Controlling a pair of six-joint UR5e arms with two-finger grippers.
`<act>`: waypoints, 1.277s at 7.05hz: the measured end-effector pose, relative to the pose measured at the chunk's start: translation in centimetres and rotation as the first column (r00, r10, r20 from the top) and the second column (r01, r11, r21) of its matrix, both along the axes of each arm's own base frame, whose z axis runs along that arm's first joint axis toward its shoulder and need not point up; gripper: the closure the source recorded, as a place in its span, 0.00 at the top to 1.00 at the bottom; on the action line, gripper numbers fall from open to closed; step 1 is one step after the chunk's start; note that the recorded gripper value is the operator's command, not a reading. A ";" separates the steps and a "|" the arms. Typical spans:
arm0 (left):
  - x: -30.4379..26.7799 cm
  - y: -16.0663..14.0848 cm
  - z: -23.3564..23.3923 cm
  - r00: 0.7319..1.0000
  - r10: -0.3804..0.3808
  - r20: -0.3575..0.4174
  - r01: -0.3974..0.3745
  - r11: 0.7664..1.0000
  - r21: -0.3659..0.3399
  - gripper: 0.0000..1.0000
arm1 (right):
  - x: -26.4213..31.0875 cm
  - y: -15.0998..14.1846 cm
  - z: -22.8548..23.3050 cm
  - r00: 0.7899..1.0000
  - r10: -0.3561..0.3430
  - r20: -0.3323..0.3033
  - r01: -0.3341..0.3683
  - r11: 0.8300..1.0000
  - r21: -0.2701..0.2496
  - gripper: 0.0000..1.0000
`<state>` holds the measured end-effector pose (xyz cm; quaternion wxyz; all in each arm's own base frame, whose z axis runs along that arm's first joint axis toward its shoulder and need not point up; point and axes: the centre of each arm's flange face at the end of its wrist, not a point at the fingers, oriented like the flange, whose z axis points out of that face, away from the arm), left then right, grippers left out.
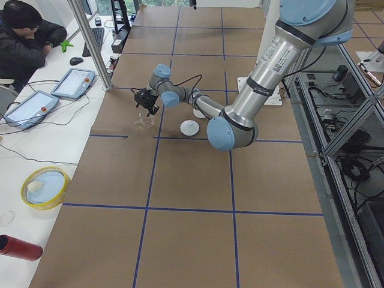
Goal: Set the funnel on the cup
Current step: 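Move the left gripper to the clear glass funnel, then grasp the glass funnel rim with the left gripper and lift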
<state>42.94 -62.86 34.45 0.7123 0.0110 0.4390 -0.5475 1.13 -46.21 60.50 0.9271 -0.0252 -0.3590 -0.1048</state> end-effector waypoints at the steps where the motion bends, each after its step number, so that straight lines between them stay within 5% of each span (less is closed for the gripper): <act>1: 0.1 -0.1 0.1 1.000 0.000 0.000 0.000 1.000 0.001 0.00 | 0.0 0.0 0.0 1.000 0.000 0.000 0.000 1.000 0.000 1.00; 6: -3.8 0.5 -5.2 0.998 -0.002 -0.069 0.005 0.999 0.054 0.00 | 0.0 0.0 0.0 1.000 0.000 0.000 0.000 1.000 0.000 1.00; 9: -10.3 4.4 -12.7 0.988 0.149 -0.041 -0.146 0.987 0.060 0.00 | 0.0 0.0 0.0 1.000 0.000 0.000 0.000 1.000 0.001 1.00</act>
